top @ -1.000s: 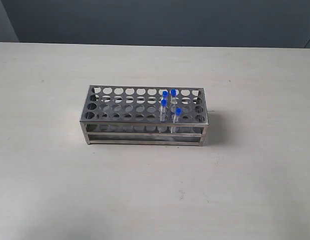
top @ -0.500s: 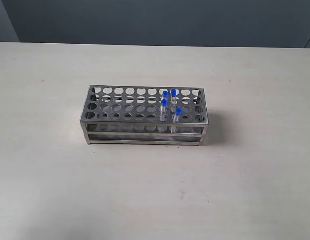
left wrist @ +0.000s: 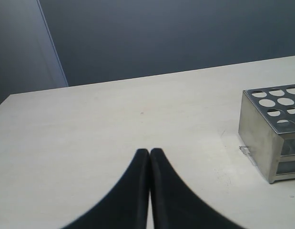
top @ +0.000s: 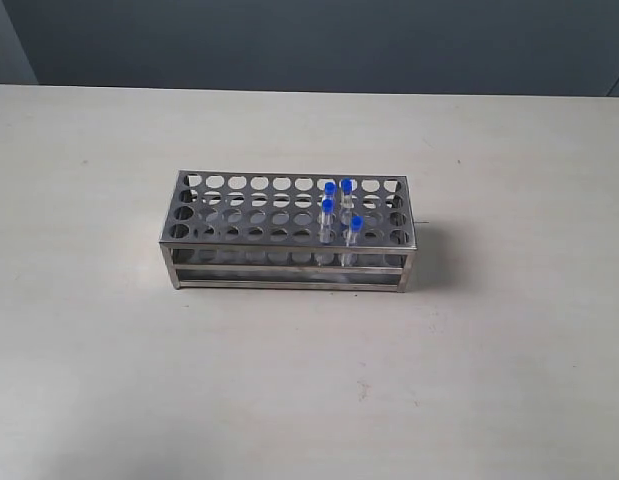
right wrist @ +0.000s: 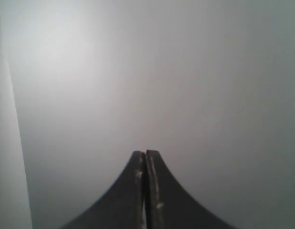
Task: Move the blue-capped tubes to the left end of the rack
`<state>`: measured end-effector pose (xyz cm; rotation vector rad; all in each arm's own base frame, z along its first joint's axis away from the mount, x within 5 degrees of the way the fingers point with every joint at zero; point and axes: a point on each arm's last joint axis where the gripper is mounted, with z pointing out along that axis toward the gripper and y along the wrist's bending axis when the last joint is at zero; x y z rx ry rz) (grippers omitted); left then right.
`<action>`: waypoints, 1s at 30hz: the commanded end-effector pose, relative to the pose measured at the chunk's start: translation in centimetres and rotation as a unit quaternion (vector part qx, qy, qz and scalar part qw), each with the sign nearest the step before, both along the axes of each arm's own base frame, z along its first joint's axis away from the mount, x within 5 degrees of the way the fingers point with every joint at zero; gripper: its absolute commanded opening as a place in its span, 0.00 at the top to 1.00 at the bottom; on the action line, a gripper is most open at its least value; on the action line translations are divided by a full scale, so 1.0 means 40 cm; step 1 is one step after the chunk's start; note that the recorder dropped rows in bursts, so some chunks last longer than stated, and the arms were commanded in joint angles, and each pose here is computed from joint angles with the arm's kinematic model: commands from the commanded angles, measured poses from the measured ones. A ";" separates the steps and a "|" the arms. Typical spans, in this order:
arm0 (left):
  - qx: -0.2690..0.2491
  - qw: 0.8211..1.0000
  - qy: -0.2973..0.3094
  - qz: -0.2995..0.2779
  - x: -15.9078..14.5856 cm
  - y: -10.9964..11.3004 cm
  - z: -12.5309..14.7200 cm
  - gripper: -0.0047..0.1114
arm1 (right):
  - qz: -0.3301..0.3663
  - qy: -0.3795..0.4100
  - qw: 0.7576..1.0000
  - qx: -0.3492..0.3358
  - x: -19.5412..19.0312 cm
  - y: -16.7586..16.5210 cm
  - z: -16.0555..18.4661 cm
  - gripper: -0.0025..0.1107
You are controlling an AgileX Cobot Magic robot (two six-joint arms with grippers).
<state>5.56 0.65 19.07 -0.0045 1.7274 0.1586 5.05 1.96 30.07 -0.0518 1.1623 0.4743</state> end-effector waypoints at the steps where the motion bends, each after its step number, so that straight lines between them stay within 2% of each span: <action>1: 0.001 1.000 -0.005 -0.002 -0.001 -0.001 0.004 0.95 | -0.020 -0.009 0.991 -0.130 0.070 0.028 0.117 0.98; 4: 0.001 1.000 -0.005 -0.002 -0.001 -0.001 0.004 0.95 | 0.014 0.000 0.982 -0.188 0.154 0.067 0.156 0.98; 6: 0.001 1.000 -0.005 -0.002 -0.001 -0.001 0.004 0.95 | 0.059 0.028 0.976 -0.206 0.212 0.096 0.143 0.98; 10: 0.001 1.000 -0.005 -0.002 -0.001 -0.001 0.004 0.95 | 0.160 0.133 0.957 -0.204 0.318 0.150 0.029 0.98; 12: 0.001 1.000 -0.005 -0.002 -0.001 -0.001 0.004 0.95 | 0.198 0.160 0.945 -0.204 0.344 0.169 -0.038 0.98; 15: 0.001 1.000 -0.005 -0.002 -0.001 -0.001 0.004 0.95 | 0.223 0.182 0.936 -0.200 0.353 0.190 -0.124 0.98; 20: 0.001 1.000 -0.005 -0.002 -0.001 -0.001 0.004 0.95 | 0.222 0.208 0.918 -0.253 0.329 0.236 -0.251 0.98; 26: 0.002 1.000 -0.004 -0.002 -0.001 -0.001 0.004 0.95 | 0.317 0.172 0.873 -0.329 0.293 0.318 -0.319 0.98; 28: 0.002 1.000 -0.004 -0.002 -0.001 -0.001 0.004 0.95 | 0.326 0.162 0.866 -0.342 0.294 0.327 -0.337 0.98; 30: 0.002 1.000 -0.004 -0.002 -0.001 -0.001 0.004 0.95 | 0.333 0.154 0.867 -0.338 0.298 0.334 -0.352 0.92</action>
